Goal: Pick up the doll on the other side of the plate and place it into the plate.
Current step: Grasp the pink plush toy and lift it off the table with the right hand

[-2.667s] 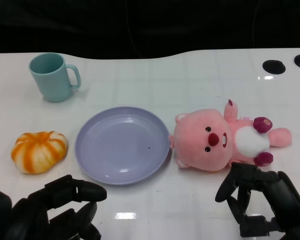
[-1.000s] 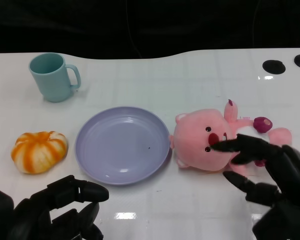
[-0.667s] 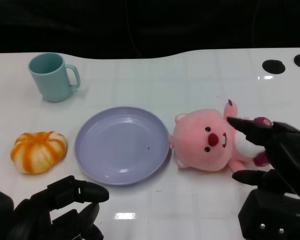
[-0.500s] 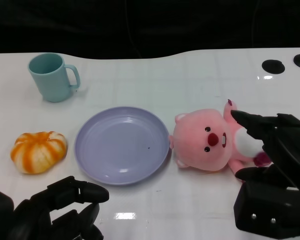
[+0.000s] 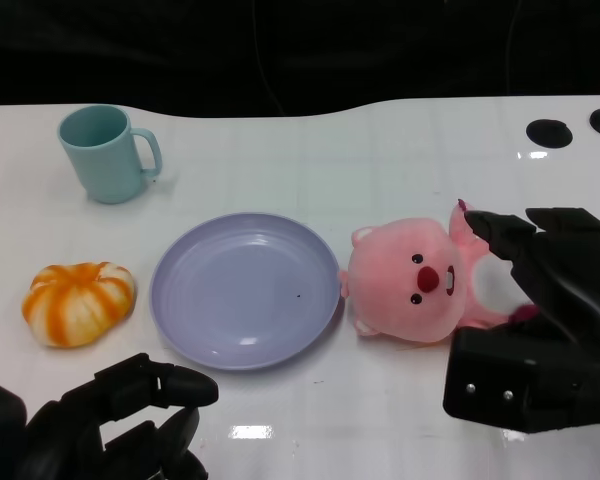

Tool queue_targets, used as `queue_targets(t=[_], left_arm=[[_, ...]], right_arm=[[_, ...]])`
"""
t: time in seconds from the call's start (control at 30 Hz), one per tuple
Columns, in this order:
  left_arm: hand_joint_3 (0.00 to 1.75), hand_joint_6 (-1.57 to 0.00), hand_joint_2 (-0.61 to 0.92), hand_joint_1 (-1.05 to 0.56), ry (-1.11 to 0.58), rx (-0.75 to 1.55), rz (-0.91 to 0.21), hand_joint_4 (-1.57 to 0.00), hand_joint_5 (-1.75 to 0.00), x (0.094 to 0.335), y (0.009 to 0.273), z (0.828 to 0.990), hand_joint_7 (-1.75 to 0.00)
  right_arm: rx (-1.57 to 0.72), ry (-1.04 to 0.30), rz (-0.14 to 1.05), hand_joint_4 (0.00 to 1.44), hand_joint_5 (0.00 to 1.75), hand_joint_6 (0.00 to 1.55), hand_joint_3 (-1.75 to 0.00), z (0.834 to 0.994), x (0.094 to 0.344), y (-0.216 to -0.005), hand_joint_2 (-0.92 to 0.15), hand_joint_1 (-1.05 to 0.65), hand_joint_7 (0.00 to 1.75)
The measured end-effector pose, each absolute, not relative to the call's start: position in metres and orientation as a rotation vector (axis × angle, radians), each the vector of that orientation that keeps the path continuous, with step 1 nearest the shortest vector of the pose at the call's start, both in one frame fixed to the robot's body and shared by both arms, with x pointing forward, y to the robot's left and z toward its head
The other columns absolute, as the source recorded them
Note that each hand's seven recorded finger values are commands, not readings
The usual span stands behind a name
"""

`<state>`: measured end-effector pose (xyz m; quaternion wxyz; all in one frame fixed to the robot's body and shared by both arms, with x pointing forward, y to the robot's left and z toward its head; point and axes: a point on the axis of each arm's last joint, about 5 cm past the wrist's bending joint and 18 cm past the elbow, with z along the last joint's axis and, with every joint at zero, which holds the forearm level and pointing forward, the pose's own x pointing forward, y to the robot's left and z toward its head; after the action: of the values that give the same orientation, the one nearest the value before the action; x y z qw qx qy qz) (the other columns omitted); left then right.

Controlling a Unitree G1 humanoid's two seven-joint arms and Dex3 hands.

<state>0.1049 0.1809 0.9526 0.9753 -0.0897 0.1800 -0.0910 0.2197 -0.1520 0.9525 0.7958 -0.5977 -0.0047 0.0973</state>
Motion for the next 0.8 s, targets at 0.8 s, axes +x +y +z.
queue_targets(t=[0.8], left_arm=[[0.50,-0.56,0.92,-0.22,0.356,-0.176,-0.181,-0.50,-1.68,0.101,0.180,0.955,-1.20]], right_arm=[[-1.270,0.152,0.297,0.02,0.32,0.24,-0.01,0.931,0.259,-0.140,-0.80,-0.47,0.01]])
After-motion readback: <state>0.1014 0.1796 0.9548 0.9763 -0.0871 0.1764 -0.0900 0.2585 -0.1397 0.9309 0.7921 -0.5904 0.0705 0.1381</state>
